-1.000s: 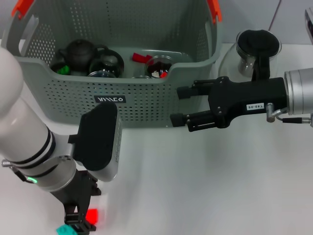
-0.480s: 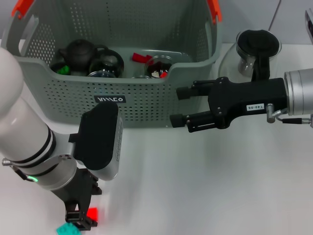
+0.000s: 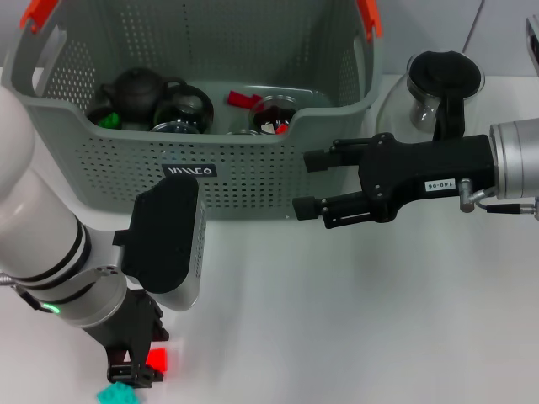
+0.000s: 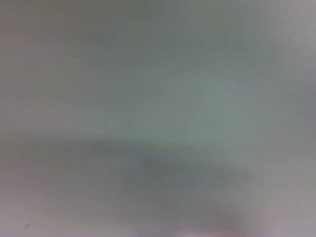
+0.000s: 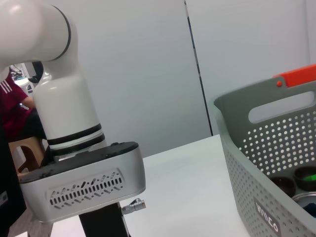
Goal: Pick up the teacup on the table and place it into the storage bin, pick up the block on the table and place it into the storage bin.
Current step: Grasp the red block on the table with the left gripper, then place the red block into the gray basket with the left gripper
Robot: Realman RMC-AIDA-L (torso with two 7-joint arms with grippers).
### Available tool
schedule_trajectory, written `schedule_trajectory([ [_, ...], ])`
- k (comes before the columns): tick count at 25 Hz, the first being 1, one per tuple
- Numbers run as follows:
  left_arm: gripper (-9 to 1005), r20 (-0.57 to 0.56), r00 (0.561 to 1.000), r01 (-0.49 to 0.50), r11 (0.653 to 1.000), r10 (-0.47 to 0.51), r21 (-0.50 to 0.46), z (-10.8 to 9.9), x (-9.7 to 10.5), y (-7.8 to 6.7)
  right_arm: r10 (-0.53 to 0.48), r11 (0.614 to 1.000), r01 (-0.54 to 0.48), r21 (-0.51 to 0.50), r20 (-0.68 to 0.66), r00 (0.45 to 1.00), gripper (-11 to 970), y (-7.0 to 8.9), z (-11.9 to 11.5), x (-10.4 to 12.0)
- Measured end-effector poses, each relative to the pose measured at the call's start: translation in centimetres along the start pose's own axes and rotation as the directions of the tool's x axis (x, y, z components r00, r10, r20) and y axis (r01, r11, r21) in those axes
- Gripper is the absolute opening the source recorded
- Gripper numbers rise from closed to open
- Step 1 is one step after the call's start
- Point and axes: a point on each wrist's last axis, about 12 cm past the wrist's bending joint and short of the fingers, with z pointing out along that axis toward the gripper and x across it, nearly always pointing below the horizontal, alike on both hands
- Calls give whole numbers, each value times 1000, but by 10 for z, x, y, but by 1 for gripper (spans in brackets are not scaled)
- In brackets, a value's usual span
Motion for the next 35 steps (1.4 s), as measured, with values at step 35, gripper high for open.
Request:
schedule_trajectory([
  [35, 269, -27, 999, -25, 1000, 25, -13, -3, -4, -1, -7, 1000, 7, 1, 4, 1000, 852, 0, 0, -3],
])
